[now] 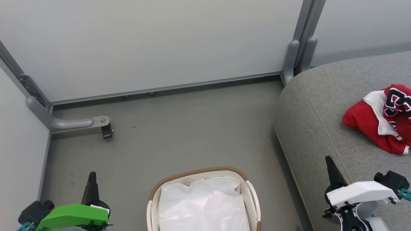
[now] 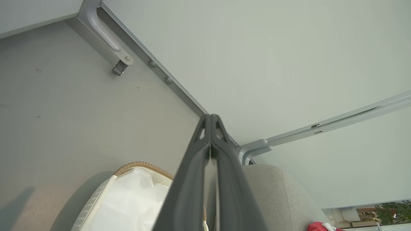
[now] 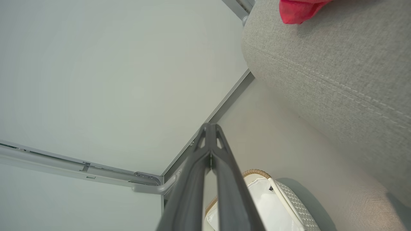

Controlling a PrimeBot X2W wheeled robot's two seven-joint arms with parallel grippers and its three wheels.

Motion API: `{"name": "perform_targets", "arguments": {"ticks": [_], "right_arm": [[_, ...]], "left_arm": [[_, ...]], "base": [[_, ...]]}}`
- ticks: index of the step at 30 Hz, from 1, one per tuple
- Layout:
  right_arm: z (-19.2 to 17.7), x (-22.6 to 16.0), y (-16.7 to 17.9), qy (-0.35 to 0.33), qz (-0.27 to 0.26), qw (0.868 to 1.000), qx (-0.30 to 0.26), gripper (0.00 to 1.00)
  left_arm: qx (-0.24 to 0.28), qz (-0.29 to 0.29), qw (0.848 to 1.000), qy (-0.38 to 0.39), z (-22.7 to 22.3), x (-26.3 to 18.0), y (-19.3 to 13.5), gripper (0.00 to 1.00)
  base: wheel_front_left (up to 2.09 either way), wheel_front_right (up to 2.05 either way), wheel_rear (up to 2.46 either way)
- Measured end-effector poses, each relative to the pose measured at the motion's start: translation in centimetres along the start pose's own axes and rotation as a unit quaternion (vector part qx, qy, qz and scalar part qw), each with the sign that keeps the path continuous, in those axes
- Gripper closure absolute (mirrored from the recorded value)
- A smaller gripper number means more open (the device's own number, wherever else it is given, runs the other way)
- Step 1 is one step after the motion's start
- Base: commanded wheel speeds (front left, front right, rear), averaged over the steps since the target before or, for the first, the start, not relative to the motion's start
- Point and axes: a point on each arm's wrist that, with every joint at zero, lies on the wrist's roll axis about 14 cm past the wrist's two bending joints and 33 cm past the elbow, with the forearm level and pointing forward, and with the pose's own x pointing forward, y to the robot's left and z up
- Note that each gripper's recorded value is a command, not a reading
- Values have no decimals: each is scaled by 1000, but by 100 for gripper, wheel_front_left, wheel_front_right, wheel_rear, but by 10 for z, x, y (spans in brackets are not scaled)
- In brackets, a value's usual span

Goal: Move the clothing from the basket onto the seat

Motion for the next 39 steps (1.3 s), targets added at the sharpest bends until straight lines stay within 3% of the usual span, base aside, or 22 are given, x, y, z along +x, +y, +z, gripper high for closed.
{"name": "perform_targets", "arguments": {"ticks": [39], "right_arm": [[25,-3,3,-23,13,982,187,100]], "left_arm": [[-183,-46,982,5,12,13,-28,100]], "base": [[0,0,0]]}}
